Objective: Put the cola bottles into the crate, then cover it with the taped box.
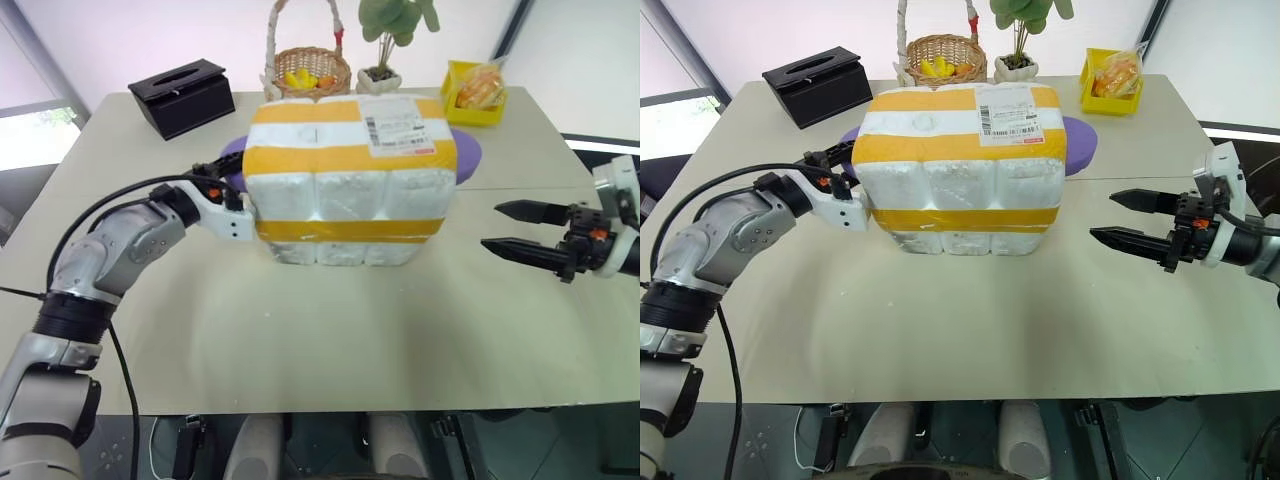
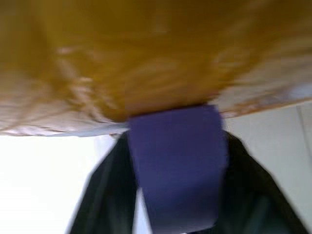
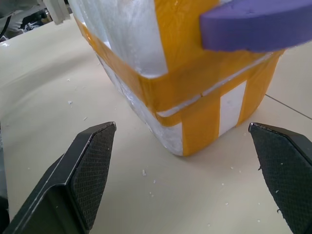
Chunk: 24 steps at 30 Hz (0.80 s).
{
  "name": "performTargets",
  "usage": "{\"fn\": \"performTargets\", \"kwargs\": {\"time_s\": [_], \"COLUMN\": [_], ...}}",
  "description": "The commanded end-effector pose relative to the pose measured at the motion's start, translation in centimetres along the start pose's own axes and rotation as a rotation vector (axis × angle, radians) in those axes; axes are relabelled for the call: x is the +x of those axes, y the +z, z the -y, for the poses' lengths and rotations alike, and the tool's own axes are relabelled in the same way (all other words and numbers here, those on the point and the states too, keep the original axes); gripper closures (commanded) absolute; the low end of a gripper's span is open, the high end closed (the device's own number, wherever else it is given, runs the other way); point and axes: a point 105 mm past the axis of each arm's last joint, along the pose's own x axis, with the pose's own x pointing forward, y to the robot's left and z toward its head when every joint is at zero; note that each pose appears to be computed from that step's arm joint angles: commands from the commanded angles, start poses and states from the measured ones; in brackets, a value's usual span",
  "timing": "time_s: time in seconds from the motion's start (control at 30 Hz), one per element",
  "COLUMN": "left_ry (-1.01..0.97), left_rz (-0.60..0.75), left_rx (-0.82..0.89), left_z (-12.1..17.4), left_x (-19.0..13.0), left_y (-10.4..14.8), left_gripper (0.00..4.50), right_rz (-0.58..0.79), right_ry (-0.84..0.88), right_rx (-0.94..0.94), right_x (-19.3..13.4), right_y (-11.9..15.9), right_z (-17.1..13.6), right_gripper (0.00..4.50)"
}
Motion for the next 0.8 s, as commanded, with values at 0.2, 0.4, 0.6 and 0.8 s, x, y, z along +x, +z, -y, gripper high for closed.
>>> {"fn": "performTargets", "kwargs": {"time_s": [0.2, 0.4, 0.6, 0.8], "left_ry": [0.034, 0.133, 0.142, 0.085], "left_rz": [0.038, 0.026, 0.078, 0.019], "left_rx": [-0.064, -0.091, -0.015, -0.588], "left_z": [-1.9, -5.5, -6.4, -5.5], "left_x": [-2.2, -5.3, -7.7, -11.4], "left_y": [1.4, 1.2, 1.7, 1.0], "left_gripper": [0.56, 0.56, 0.56, 0.56], "right_rz": [0.019, 0.009, 0.006, -0.006], "right_ry": [0.007, 0.007, 0.004, -0.015], "right_rx": [-0.033, -0.023, -0.022, -0.019], "right_x": [0.3, 0.3, 0.5, -0.2], "right_y": [0.6, 0.4, 0.5, 0.4], "right_z": [-0.2, 0.1, 0.8, 1.6], "right_gripper": [0.00, 0.00, 0.00, 0.00]}}
